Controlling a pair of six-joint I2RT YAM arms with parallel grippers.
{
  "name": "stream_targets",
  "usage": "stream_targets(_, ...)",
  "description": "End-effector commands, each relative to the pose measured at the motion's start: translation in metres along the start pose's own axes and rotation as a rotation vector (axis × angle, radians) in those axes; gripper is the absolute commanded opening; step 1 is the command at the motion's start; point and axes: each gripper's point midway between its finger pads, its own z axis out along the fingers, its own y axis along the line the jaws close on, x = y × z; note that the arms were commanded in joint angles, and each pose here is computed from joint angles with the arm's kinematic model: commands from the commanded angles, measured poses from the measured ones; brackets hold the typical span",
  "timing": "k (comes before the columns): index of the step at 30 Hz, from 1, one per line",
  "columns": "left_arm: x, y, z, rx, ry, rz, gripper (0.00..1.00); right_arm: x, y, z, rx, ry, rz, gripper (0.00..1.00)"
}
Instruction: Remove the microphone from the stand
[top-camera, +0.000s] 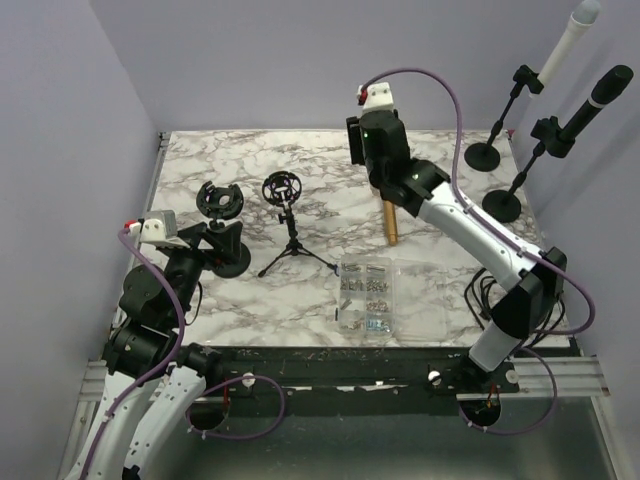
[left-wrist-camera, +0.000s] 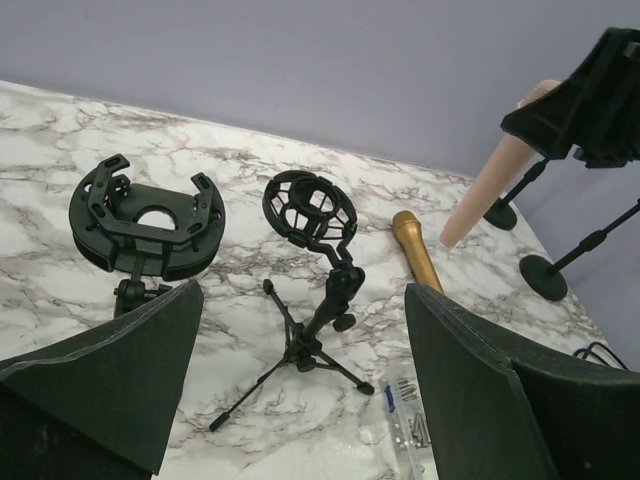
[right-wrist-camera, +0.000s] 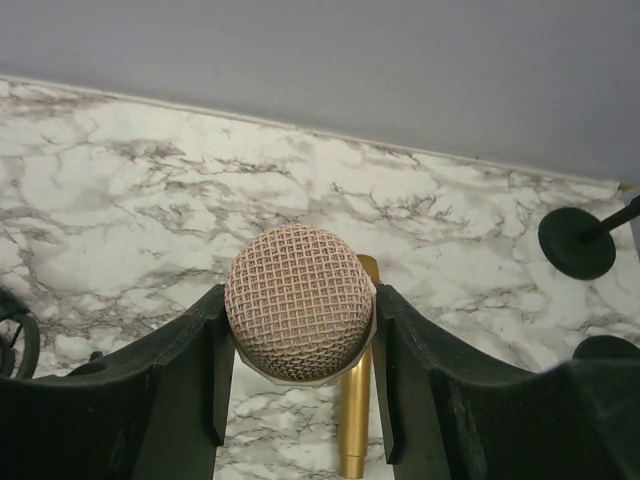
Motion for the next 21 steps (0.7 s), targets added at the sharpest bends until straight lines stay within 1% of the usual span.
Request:
stream_targets(1,0.003,-0.003,0.003,0.019,0.006,-0.009,0.84,0.044,-0.004,0.028,-0.080,0.282,0.066,0.01)
stream_targets(4,0.002,-0.002,0.002,0.016,0.001,-0.009,0.84,0.064,-0.003,0.043,-0.086,0.375,0.057,0.01)
stream_targets(8,0.002,-0.002,0.002,0.016,0.002,-0.008,0.84,0.093,0.007,0.058,-0.160,0.481,0.093,0.01)
stream_targets(10,0.002,-0.002,0.002,0.016,0.002,-0.009,0.84,0.106,0.005,0.066,-0.152,0.523,0.098,0.01)
stream_targets(14,0.002,-0.002,0.003,0.016,0.004,-0.009,0.84,0.124,0.007,0.080,-0.171,0.565,0.135,0.01)
stream_targets(21,0.002,-0.001,0.003,0.011,0.006,-0.007,0.84,0.163,0.013,0.103,-0.166,0.630,0.144,0.01)
